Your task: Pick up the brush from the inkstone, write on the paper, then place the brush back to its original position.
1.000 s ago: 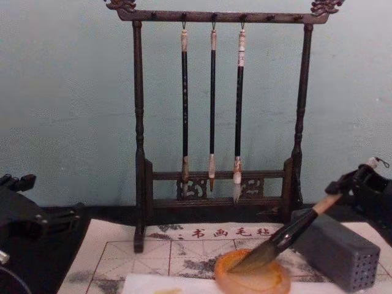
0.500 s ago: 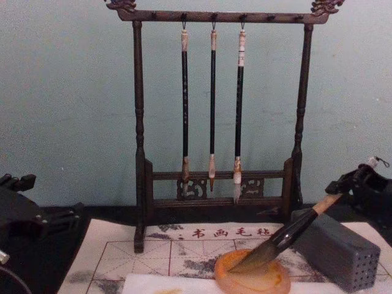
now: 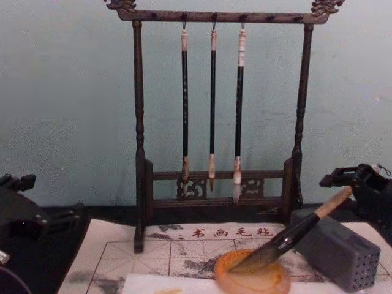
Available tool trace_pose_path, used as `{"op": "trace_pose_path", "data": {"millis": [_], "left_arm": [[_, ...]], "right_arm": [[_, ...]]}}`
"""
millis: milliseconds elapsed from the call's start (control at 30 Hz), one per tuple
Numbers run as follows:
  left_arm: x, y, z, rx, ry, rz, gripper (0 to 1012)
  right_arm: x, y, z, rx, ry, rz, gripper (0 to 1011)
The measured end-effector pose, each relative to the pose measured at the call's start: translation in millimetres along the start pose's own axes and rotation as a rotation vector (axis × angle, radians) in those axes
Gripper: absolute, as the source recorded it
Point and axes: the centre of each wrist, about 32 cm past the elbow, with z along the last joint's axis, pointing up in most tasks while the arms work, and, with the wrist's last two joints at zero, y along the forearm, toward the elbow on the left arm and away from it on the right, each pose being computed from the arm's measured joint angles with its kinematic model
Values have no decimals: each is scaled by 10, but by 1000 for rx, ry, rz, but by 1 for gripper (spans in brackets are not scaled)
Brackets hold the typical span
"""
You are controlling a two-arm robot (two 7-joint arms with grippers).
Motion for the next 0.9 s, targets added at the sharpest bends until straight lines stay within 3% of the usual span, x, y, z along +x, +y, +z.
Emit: {"op": "trace_pose_path", "data": {"millis": [567, 900], "left_arm": [[0, 0, 0, 0, 0, 0, 1001], [0, 0, 0, 0, 0, 0, 1001]], "right_arm": [[2, -1, -1, -1, 0, 0, 999], [29, -55, -4, 3, -15, 2, 1002]]}}
